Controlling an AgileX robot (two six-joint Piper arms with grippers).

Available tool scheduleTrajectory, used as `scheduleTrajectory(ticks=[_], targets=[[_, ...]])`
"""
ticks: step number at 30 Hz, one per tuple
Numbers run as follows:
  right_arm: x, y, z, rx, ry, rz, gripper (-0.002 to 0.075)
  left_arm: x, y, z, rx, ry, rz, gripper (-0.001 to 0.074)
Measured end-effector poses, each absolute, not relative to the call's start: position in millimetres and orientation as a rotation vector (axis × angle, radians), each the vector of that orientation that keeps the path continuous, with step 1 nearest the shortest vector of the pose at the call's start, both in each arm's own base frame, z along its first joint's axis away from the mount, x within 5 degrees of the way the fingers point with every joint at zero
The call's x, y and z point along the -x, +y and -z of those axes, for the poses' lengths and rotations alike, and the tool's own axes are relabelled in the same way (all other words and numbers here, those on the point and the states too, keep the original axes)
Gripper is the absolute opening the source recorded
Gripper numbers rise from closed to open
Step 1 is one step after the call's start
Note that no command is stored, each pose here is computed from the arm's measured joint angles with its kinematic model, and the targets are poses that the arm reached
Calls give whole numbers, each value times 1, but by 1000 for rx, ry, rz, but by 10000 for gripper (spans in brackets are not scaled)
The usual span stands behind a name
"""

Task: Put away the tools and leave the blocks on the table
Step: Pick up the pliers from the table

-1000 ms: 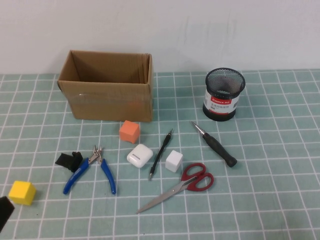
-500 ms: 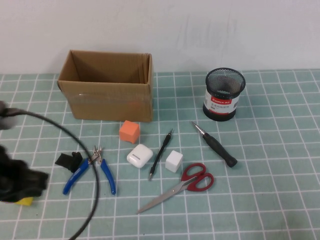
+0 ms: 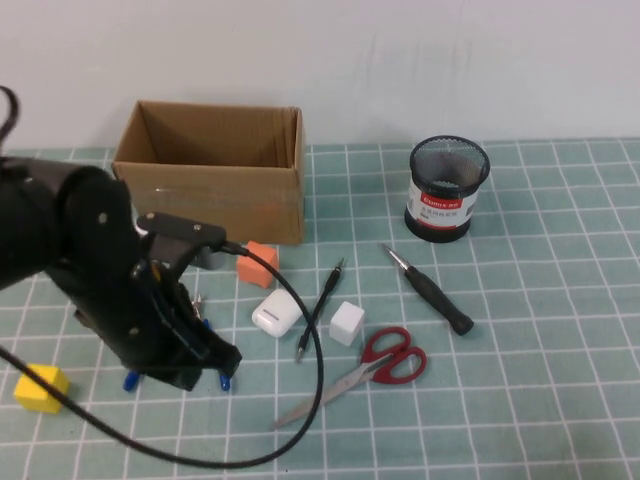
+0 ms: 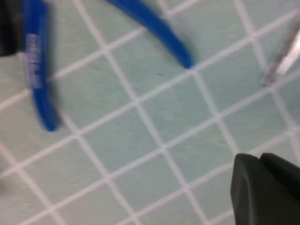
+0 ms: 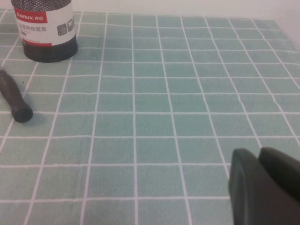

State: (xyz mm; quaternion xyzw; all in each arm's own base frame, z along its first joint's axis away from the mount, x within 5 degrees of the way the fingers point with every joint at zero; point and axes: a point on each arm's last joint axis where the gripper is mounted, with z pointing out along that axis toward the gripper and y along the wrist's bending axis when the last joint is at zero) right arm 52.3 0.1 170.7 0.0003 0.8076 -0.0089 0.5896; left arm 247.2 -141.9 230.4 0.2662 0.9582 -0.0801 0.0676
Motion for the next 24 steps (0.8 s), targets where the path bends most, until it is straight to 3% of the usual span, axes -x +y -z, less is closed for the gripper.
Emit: scheduleTrajectory(ticks=[6, 24], targets=[[-52, 0, -171, -1, 1880, 21, -7, -269, -136, -216, -799, 2891, 1, -4], [-52, 0, -171, -1, 1880, 21, -8, -305, -129, -167, -892, 2821, -174, 22]])
